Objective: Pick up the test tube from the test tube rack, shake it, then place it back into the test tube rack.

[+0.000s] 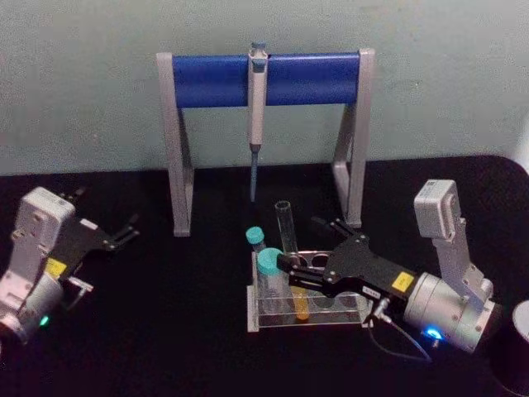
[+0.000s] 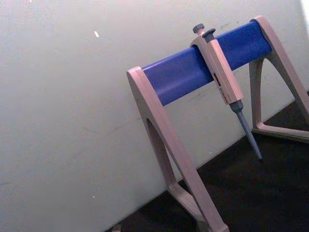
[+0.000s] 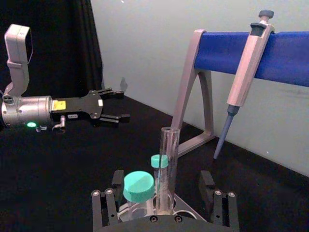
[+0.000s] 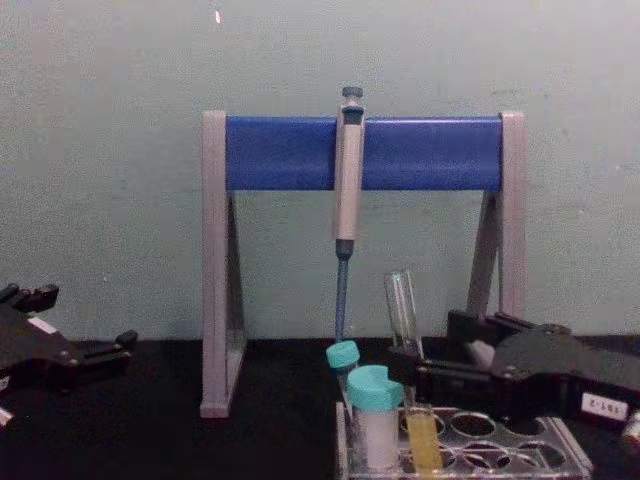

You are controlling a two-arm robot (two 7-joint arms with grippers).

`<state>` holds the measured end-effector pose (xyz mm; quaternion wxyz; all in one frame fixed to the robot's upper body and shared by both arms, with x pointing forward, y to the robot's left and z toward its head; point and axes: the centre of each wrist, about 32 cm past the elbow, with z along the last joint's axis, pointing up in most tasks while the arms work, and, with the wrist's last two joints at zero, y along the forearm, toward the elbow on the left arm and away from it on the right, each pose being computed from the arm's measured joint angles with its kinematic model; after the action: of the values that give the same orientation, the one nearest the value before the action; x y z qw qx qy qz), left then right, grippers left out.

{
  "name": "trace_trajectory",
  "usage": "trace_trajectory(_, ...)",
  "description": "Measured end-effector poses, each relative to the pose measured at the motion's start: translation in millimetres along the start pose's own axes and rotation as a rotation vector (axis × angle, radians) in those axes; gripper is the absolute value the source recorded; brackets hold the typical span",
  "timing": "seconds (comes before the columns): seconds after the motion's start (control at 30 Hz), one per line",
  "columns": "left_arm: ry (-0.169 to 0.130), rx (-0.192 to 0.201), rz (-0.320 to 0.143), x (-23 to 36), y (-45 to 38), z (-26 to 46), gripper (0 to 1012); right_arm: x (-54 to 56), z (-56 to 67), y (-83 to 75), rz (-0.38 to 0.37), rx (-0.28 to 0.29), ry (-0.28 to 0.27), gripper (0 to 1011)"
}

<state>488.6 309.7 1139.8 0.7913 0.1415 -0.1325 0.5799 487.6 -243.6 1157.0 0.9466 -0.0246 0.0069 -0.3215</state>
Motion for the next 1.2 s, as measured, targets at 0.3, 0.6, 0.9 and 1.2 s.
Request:
trace_trajectory(0.3,0.0,0.0,0.0,0.0,0.0,0.0,1001,0.0,0.0,0.0,0.0,0.0,0.0,1000)
trace_trajectory(0.6,0.0,0.0,0.0,0.0,0.0,0.0,1001,1.8,7.5,-0.9,0.004,0.081,-0.001,1000)
trace_trajectory(0.9,0.0,0.0,0.0,0.0,0.0,0.0,1001,0.7,19.9,-10.9,-0.132,0.225,-0.059,1000)
trace_trajectory(1.2,0.0,0.0,0.0,0.0,0.0,0.0,1001,-9.0,9.8,-22.7,-0.412,0.24,-0.134,1000)
